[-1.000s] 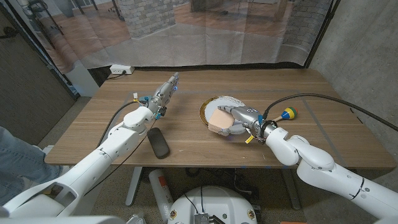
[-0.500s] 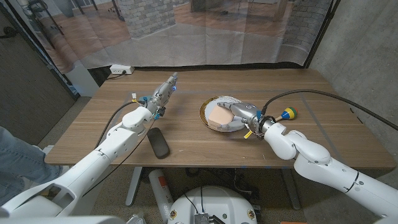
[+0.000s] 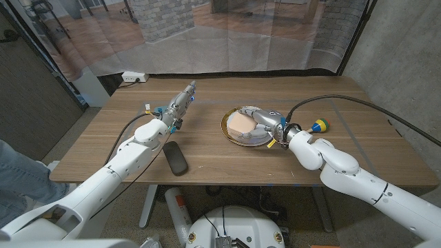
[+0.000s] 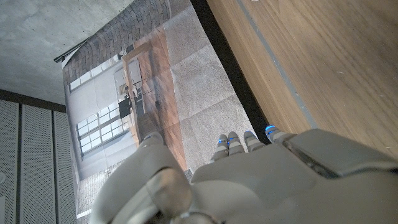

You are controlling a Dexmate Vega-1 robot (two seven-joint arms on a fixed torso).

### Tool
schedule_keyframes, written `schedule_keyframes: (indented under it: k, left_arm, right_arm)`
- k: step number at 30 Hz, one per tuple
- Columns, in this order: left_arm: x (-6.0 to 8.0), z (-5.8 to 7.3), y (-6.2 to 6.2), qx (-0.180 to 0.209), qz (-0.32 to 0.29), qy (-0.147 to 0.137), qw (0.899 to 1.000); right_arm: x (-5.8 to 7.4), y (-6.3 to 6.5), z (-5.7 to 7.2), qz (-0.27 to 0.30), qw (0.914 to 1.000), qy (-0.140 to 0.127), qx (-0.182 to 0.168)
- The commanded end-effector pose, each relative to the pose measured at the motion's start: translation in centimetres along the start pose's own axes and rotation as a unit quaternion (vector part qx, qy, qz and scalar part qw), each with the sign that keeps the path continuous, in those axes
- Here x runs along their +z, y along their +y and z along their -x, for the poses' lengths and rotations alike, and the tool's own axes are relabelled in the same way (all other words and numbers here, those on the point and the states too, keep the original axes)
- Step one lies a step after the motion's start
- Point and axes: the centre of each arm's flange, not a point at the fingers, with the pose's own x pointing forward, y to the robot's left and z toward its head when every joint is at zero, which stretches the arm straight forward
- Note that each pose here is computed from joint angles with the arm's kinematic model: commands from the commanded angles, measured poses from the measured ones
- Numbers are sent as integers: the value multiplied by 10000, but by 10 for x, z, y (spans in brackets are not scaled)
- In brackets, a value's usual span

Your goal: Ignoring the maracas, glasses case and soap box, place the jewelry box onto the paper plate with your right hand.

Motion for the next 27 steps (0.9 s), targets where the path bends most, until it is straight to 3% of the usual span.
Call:
schedule_keyframes:
  k: [1, 27]
  left_arm:
    - [3, -2, -1, -21, -29, -18, 10000]
    - [4, -3, 3, 0, -56, -8, 10000]
  right_arm:
    - [-5, -3, -15, -7, 10000, 47, -38]
    - [-19, -1, -42, 134, 9994, 313, -86]
